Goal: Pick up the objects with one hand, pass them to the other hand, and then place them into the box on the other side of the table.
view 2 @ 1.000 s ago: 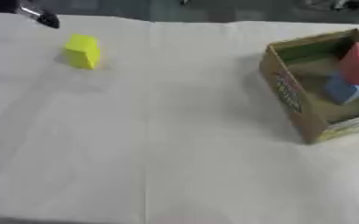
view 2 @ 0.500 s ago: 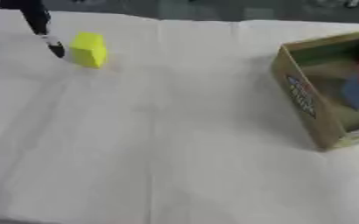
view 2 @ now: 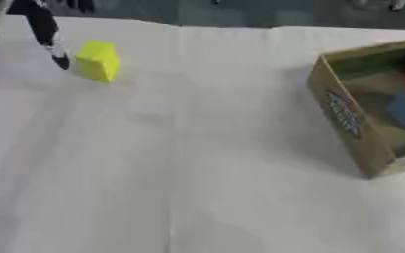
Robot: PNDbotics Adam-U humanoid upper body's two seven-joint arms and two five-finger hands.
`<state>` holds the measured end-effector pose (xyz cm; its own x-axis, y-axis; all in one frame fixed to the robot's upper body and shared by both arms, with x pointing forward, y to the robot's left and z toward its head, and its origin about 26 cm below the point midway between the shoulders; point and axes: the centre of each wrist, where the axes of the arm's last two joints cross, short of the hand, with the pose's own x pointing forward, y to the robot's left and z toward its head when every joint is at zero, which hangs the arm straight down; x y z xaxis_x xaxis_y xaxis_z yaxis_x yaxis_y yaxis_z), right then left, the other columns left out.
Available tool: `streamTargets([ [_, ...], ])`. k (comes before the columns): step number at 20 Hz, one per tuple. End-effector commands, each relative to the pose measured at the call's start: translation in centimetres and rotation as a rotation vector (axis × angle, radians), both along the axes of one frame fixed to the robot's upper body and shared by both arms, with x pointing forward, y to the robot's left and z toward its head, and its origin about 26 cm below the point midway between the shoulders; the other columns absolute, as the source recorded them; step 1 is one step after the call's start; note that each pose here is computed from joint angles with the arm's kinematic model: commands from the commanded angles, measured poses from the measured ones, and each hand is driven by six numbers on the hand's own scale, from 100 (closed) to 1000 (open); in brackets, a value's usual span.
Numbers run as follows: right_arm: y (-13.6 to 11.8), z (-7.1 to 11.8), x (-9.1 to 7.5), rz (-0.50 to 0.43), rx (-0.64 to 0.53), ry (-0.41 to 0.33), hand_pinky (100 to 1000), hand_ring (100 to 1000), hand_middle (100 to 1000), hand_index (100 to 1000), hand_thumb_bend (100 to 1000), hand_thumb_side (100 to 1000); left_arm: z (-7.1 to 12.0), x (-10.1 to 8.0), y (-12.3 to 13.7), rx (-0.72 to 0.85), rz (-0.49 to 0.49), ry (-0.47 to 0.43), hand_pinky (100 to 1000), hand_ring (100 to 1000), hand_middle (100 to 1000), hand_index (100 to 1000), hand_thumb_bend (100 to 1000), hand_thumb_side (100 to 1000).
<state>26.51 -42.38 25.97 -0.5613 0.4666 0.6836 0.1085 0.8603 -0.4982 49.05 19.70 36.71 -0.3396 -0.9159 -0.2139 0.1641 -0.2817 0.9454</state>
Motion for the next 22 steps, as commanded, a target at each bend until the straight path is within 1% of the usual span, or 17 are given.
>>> streamTargets([
  [1, 0.2, 1.0, -0.2, -0.003, -0.031, -0.023, 1000, 866, 863, 910, 100, 488, 1.6, -0.2, 0.2, -0.010, 0.029, -0.030, 840, 798, 736, 810, 839, 100],
  [3, 0.2, 1.0, -0.2, -0.007, -0.031, -0.023, 1000, 865, 862, 910, 100, 489, 1.3, 0.1, 0.3, -0.024, 0.045, -0.024, 837, 796, 735, 801, 805, 100],
  [6, 0.1, 0.9, -0.1, -0.014, -0.029, -0.022, 1000, 863, 861, 909, 100, 485, 1.0, 0.3, 0.5, -0.029, 0.062, -0.015, 836, 797, 736, 797, 788, 100],
  [9, 0.2, 0.8, -0.1, -0.017, -0.029, -0.021, 1000, 863, 860, 909, 100, 490, 0.8, 0.5, 0.6, -0.037, 0.074, -0.012, 836, 798, 740, 796, 737, 100],
  [10, 0.2, 0.8, -0.1, -0.018, -0.031, -0.020, 1000, 862, 859, 908, 100, 489, 0.7, 0.5, 0.7, -0.039, 0.079, -0.008, 839, 801, 741, 793, 669, 100],
  [12, 0.2, 0.7, -0.1, -0.018, -0.036, -0.017, 1000, 861, 858, 907, 100, 490, 0.4, 0.7, 0.9, -0.039, 0.095, 0.000, 842, 804, 745, 790, 619, 100],
  [13, 0.2, 0.7, -0.1, -0.019, -0.037, -0.016, 1000, 861, 858, 907, 100, 491, 0.2, 0.8, 1.0, -0.037, 0.105, 0.003, 842, 805, 747, 791, 617, 100],
  [16, 0.2, 0.6, -0.1, -0.024, -0.038, -0.016, 1000, 859, 856, 907, 100, 493, 0.0, 0.9, 1.2, -0.031, 0.128, 0.000, 843, 810, 756, 800, 672, 100],
  [22, 0.3, 0.4, 0.0, -0.027, -0.041, -0.014, 1000, 856, 854, 907, 100, 495, 0.2, 0.8, 1.4, -0.037, 0.137, -0.033, 847, 819, 763, 803, 689, 100],
])
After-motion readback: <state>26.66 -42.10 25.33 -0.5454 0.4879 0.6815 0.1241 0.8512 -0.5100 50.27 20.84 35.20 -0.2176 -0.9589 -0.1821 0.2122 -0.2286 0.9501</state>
